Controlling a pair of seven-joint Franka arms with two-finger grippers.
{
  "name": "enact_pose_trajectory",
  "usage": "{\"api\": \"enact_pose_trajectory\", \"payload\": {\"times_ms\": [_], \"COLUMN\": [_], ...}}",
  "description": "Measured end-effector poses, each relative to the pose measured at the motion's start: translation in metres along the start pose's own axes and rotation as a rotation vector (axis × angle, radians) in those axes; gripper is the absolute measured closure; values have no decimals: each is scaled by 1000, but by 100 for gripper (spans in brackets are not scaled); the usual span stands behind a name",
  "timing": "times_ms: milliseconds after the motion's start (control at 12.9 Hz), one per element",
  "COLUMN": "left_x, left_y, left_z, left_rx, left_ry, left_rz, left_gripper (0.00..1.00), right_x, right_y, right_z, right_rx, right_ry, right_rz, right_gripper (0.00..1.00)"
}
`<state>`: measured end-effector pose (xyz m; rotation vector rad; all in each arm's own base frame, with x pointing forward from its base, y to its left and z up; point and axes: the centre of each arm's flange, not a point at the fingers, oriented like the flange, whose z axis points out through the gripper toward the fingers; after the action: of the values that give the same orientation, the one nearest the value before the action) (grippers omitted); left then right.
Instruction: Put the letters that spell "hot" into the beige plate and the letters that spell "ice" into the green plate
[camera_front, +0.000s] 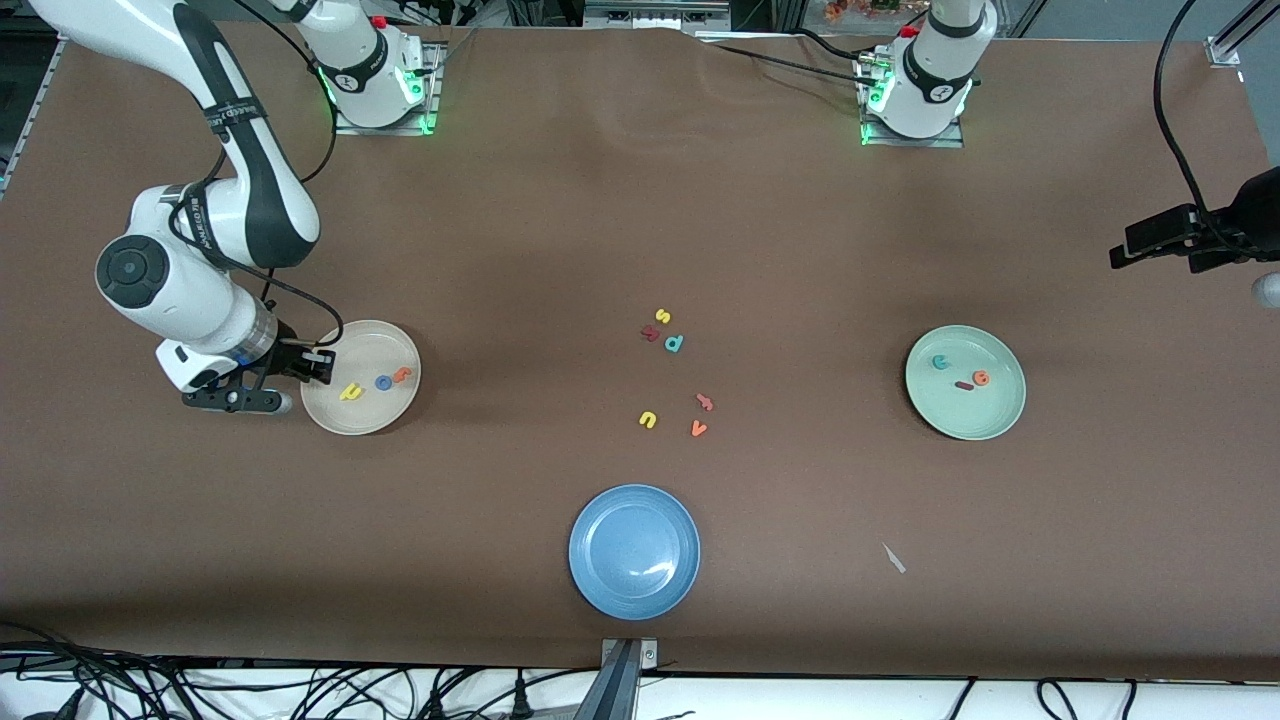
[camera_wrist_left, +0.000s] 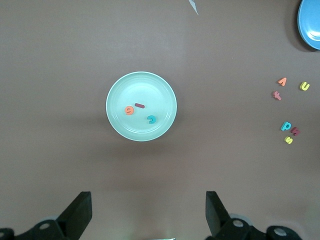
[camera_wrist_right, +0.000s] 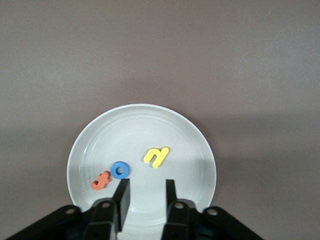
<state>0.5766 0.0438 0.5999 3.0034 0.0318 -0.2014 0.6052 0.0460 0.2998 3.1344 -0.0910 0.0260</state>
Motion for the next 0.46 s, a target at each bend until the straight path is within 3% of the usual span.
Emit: {"api": "enact_pose_trajectory", "payload": {"times_ms": [232,310,464], "left_x": [0,0,0], "left_y": [0,0,0], "left_z": [0,1,1], "left_rx": [0,0,0], "left_ry": [-1,-2,-2], "left_rz": [0,0,0], "left_gripper": [0,0,0], "right_x": [0,-1,-2], "right_y": [0,0,2], "right_z": [-4,-9,-33], "right_rx": [-1,-4,-18], "right_ry": [2,-3,-34], "right_rz": [0,0,5], "right_gripper": [25,19,18]}}
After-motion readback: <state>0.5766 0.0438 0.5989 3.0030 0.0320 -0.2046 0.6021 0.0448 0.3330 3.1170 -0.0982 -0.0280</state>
